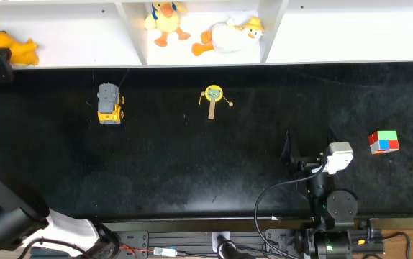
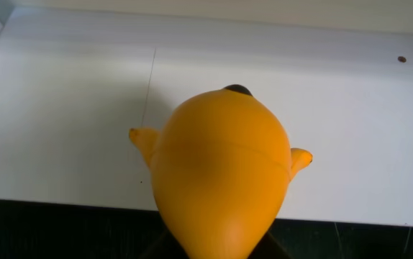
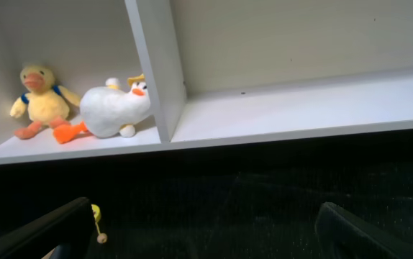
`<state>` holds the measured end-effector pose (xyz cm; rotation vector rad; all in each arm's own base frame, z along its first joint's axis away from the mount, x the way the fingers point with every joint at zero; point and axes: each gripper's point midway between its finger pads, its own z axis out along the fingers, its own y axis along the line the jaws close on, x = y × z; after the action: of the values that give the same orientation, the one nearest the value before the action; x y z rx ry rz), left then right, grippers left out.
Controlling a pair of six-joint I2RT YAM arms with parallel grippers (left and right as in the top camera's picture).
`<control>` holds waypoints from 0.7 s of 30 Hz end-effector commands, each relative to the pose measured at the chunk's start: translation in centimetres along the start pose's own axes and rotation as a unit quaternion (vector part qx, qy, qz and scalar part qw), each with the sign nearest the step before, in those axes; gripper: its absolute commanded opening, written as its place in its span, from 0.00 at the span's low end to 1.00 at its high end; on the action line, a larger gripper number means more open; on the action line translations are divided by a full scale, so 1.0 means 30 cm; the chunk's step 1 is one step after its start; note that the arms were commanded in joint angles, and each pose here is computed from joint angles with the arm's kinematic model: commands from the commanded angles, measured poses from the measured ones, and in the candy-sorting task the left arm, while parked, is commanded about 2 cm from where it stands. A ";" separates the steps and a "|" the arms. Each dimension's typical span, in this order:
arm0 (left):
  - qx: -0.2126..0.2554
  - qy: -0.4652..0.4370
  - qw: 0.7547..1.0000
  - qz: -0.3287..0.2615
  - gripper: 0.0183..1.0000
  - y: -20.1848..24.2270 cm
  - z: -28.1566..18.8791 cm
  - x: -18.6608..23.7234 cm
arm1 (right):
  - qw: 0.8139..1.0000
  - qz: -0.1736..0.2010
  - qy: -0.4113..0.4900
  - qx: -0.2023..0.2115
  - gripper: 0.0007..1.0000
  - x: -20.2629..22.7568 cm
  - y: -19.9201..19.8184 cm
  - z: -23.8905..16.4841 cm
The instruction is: Store Toys
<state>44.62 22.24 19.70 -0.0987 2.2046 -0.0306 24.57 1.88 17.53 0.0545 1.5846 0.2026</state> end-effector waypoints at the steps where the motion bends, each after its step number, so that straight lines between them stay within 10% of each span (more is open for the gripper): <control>1: 0.000 0.002 1.000 -0.006 0.02 0.008 0.014 -0.004 | 1.000 0.002 0.000 0.002 1.00 0.011 -0.005 0.001; 21: -0.022 -0.001 1.000 -0.002 0.02 0.035 0.014 -0.012 | 1.000 0.002 0.000 0.002 1.00 0.011 -0.005 0.001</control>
<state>44.72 22.63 19.91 -0.1030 2.1985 -0.0054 24.57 1.88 17.54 0.0545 1.5842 0.2026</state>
